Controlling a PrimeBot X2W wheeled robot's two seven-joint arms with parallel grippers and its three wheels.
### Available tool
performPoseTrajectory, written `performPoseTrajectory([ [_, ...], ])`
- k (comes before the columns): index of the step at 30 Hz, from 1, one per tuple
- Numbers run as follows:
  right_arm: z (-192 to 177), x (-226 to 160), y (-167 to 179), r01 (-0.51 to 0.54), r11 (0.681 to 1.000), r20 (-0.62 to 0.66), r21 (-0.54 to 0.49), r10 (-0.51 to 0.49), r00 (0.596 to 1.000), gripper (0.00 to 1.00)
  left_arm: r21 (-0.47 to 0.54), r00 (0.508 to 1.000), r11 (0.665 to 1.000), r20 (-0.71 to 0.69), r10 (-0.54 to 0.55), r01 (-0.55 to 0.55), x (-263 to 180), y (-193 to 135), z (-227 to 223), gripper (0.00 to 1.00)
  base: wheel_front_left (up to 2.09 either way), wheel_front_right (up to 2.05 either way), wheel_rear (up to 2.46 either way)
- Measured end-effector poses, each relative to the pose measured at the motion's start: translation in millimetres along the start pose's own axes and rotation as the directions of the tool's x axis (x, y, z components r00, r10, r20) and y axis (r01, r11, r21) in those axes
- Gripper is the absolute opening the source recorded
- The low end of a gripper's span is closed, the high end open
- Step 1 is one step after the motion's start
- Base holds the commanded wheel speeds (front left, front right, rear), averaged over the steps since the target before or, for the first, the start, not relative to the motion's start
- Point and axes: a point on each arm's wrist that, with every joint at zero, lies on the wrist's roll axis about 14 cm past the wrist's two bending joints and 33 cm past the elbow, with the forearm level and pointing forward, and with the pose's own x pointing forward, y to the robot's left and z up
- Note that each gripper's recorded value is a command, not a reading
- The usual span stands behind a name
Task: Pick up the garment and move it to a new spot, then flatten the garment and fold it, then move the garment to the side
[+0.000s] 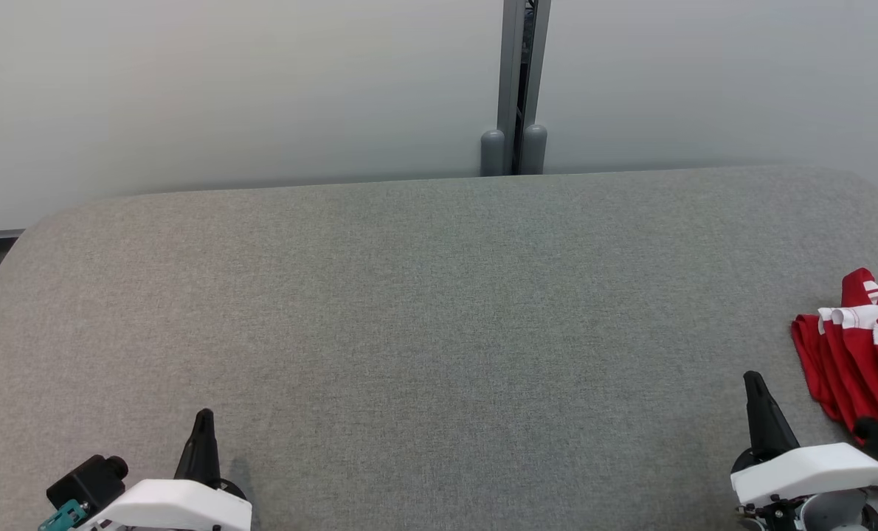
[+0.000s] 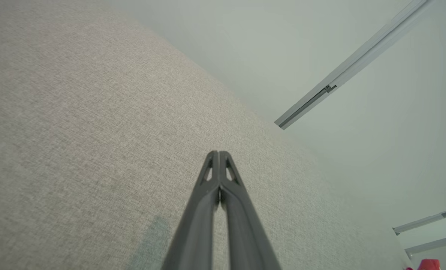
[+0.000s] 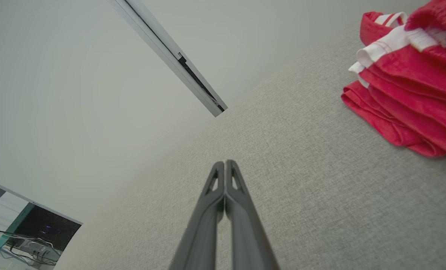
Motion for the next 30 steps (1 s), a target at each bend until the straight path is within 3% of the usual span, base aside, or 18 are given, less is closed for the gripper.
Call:
performPoseTrajectory([
  [15,8,1,1,0.000,0.983,0.011,0.185,-0.002,1.000,0.00,-0.186,1.000,0.982,0.008,-0.024,0.025,4,-6,11,0.00,0.00,0.00,0.00],
  [30,16,3,4,-0.016,0.937,0.023,0.350,0.009,1.000,0.00,-0.352,0.998,0.934,0.022,-0.056,0.060,7,-12,21,0.00,0.00,0.00,0.00],
])
